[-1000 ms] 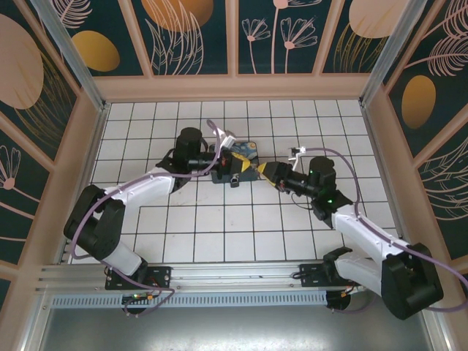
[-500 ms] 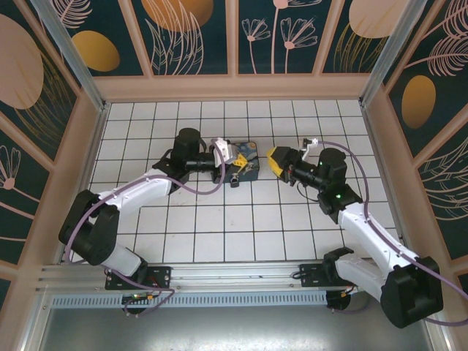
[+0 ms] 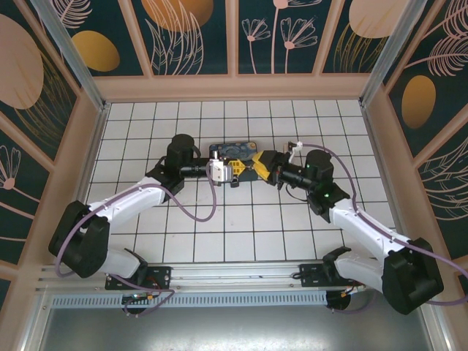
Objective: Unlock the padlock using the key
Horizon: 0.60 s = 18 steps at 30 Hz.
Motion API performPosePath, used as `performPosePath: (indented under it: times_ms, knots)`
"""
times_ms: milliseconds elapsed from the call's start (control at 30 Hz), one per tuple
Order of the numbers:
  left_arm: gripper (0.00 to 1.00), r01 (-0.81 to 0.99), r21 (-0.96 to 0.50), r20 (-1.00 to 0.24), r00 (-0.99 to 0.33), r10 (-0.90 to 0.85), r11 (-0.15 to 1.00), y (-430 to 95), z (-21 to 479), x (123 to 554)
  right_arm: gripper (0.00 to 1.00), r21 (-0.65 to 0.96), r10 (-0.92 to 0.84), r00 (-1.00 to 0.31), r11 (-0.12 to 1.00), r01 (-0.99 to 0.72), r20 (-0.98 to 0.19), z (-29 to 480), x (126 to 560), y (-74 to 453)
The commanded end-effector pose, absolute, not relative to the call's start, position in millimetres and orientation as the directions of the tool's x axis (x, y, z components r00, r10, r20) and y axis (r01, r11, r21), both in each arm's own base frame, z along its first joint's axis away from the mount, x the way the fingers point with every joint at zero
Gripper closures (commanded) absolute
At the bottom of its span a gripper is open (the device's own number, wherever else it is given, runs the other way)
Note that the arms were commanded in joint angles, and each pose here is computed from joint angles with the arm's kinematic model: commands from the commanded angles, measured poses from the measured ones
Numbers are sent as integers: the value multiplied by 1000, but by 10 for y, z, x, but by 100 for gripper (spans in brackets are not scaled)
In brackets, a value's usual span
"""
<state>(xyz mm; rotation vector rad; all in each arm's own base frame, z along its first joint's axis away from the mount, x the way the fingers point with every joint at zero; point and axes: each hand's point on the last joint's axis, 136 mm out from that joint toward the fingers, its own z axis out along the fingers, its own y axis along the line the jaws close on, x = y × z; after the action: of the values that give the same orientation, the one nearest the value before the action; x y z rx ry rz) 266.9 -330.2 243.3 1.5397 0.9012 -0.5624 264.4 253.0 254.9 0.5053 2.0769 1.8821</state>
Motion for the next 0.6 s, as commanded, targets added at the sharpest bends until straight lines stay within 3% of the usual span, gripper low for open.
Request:
performPosePath:
  times_ms: [0,567]
  knots:
    - [100,730,683,-715,668,208,3,-3299,2534,2637,63,997,431,-903,63,35,4,2584,2613,2550]
    - [100,721,692,-712,681,170,10,-3324,2579,2610,65,998,405,-914,36,42,24,2514,2621,2647]
